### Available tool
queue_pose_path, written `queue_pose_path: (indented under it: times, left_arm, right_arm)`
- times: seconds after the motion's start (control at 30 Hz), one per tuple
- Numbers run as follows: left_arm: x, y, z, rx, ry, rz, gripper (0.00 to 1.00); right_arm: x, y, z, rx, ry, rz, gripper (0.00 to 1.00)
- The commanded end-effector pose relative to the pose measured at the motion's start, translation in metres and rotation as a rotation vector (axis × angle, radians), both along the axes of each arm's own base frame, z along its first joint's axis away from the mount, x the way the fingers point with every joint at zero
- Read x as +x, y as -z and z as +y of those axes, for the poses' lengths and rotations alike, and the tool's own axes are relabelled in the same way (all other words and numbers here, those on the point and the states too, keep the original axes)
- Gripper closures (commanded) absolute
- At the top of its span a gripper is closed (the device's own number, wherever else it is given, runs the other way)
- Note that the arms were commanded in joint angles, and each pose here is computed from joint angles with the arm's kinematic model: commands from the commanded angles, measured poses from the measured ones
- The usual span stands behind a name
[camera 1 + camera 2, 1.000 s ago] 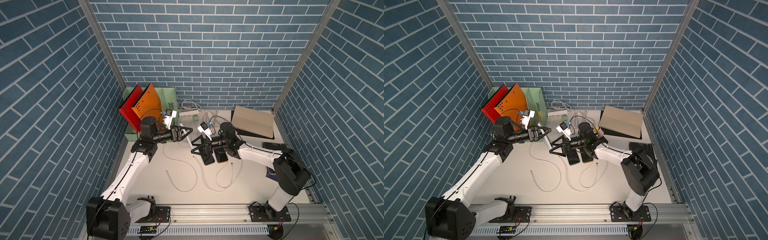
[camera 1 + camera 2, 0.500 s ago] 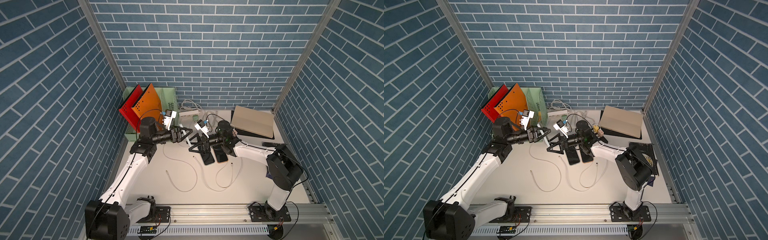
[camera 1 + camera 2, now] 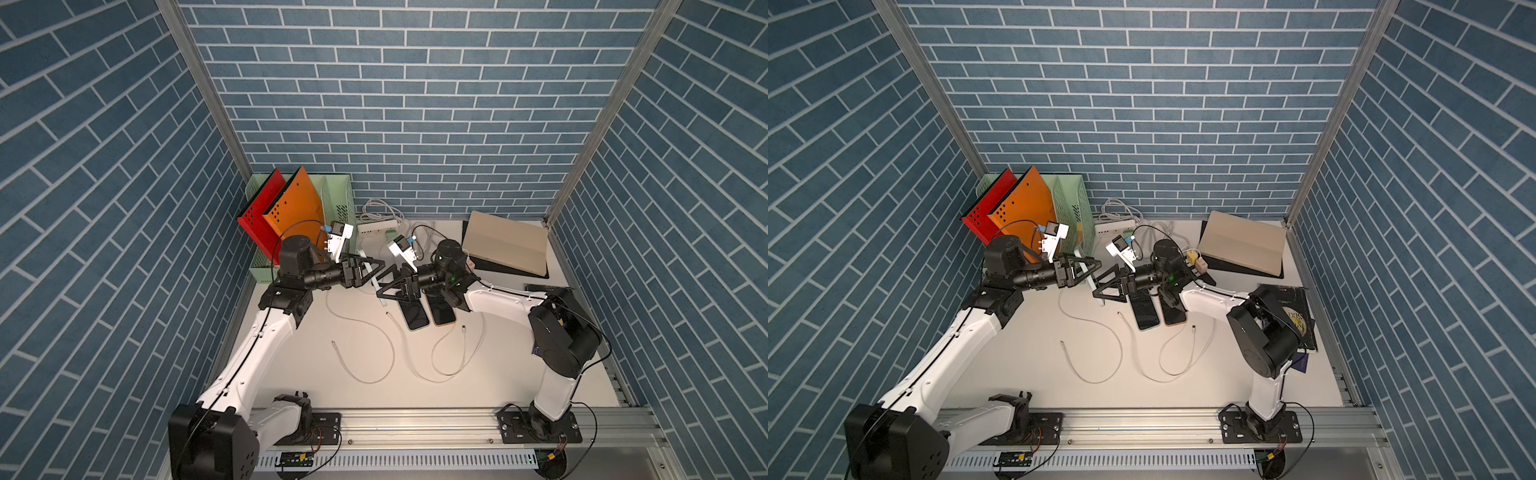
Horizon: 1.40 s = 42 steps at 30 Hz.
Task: Unplug the charging cable from the phone
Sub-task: Place the phone at the center of the board.
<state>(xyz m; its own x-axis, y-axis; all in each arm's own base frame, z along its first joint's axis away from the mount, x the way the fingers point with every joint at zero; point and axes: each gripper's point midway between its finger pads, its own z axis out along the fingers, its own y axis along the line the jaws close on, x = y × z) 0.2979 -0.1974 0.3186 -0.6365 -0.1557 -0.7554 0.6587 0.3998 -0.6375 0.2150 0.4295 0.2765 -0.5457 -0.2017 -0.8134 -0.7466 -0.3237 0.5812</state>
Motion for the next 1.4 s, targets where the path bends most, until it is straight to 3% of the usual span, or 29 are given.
queue_pose_path:
  times: [0.0,0.1,0.13,0.17,0.2,0.23,0.37,0.63,0.97,1.37]
  left_arm:
    - [-0.003,-0.008,0.000,-0.001,0.006,-0.047,0.90]
    - [-0.003,-0.008,0.000,0.000,0.004,-0.050,0.73]
    - [-0.003,-0.008,0.000,0.003,0.003,-0.051,0.57]
    - [-0.002,-0.006,0.001,0.011,-0.002,-0.046,0.24]
    - [0.000,-0.004,0.002,0.028,-0.015,-0.044,0.03]
    - [0.002,-0.003,0.005,0.048,-0.036,-0.044,0.01]
    - [0.007,-0.012,0.018,0.119,-0.128,-0.086,0.00]
    - [0.030,-0.035,0.092,0.262,-0.622,-0.156,0.00]
    - [0.039,-0.022,0.143,0.303,-0.931,-0.099,0.00]
    - [0.044,0.001,0.162,0.328,-1.041,-0.023,0.00]
  right_arm:
    - [-0.005,-0.011,0.001,0.036,-0.038,-0.034,0.54]
    - [-0.006,-0.013,0.001,0.039,-0.042,-0.036,0.68]
    - [-0.006,-0.013,0.000,0.041,-0.041,-0.037,0.72]
    - [-0.006,-0.014,0.000,0.043,-0.042,-0.040,0.74]
    - [-0.006,-0.014,0.000,0.043,-0.042,-0.040,0.75]
    - [-0.006,-0.014,0.000,0.043,-0.041,-0.040,0.76]
    - [-0.002,-0.008,-0.002,0.034,-0.021,-0.030,0.77]
    - [0.005,0.011,-0.002,-0.010,0.039,0.009,0.79]
    - [0.041,0.087,0.006,-0.415,0.417,-0.019,0.81]
    - [0.042,0.140,0.019,-0.849,0.702,-0.198,0.85]
